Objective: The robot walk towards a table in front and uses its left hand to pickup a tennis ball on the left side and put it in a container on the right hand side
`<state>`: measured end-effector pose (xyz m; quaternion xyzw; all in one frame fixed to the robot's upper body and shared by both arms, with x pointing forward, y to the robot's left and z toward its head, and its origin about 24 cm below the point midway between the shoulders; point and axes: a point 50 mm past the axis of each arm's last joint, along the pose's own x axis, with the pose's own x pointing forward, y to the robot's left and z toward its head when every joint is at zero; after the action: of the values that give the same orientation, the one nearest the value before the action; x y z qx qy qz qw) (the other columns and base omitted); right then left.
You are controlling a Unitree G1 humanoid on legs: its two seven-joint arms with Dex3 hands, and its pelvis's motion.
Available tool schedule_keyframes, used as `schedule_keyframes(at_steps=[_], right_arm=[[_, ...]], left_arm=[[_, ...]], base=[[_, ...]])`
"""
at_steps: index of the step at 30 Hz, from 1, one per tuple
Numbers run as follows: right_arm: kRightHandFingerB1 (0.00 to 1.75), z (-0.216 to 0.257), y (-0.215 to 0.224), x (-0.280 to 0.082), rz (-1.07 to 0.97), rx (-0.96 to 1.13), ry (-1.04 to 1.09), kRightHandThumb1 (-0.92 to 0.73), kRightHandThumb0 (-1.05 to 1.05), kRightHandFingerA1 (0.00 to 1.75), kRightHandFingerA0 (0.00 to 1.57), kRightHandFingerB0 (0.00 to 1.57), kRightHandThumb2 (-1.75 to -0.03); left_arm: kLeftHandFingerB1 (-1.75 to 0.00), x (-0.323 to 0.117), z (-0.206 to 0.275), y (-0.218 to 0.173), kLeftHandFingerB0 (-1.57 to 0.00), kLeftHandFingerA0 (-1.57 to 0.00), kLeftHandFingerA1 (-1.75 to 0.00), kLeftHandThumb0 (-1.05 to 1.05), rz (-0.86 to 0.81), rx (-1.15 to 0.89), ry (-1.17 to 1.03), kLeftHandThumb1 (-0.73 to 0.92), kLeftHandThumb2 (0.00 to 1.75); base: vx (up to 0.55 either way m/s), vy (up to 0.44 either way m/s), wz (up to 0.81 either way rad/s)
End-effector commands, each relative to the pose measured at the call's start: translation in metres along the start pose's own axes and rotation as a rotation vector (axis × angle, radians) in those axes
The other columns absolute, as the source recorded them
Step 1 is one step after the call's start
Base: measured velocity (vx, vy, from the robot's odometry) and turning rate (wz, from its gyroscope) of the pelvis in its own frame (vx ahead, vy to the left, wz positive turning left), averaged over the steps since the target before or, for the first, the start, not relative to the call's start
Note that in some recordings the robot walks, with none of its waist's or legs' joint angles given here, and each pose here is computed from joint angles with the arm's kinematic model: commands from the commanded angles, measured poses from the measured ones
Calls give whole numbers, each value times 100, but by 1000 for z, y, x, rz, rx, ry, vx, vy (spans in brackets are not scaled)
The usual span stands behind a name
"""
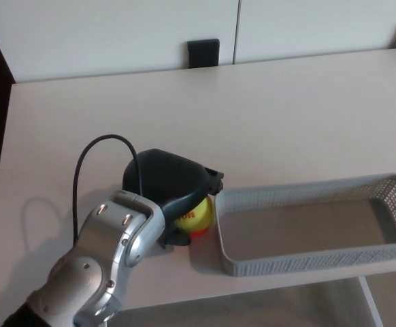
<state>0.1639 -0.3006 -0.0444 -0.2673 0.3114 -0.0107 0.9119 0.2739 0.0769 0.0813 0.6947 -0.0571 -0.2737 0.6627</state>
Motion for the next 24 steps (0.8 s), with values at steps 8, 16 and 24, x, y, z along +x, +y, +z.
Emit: schedule_keyframes(at_steps=[8,16,24], right_arm=[[38,3,-5,1,9,-42,13,-66,-33,46,56,41,-59],[39,6,-6,3,2,-38,4,-66,-33,49,60,42,-59],[39,4,-5,3,8,-55,12,-66,-33,48,59,42,-59]], left_arm=[[-52,-4,-7,-19,-87,-106,-74,-32,-106,34,11,76,63],[-52,-5,-16,-21,-85,-101,-82,-32,-139,32,32,78,62],[-52,-13,-28,-20,-85,-100,-92,-30,-125,-9,55,77,62]], base=[[0,0,0],[0,0,0],[0,0,0]])
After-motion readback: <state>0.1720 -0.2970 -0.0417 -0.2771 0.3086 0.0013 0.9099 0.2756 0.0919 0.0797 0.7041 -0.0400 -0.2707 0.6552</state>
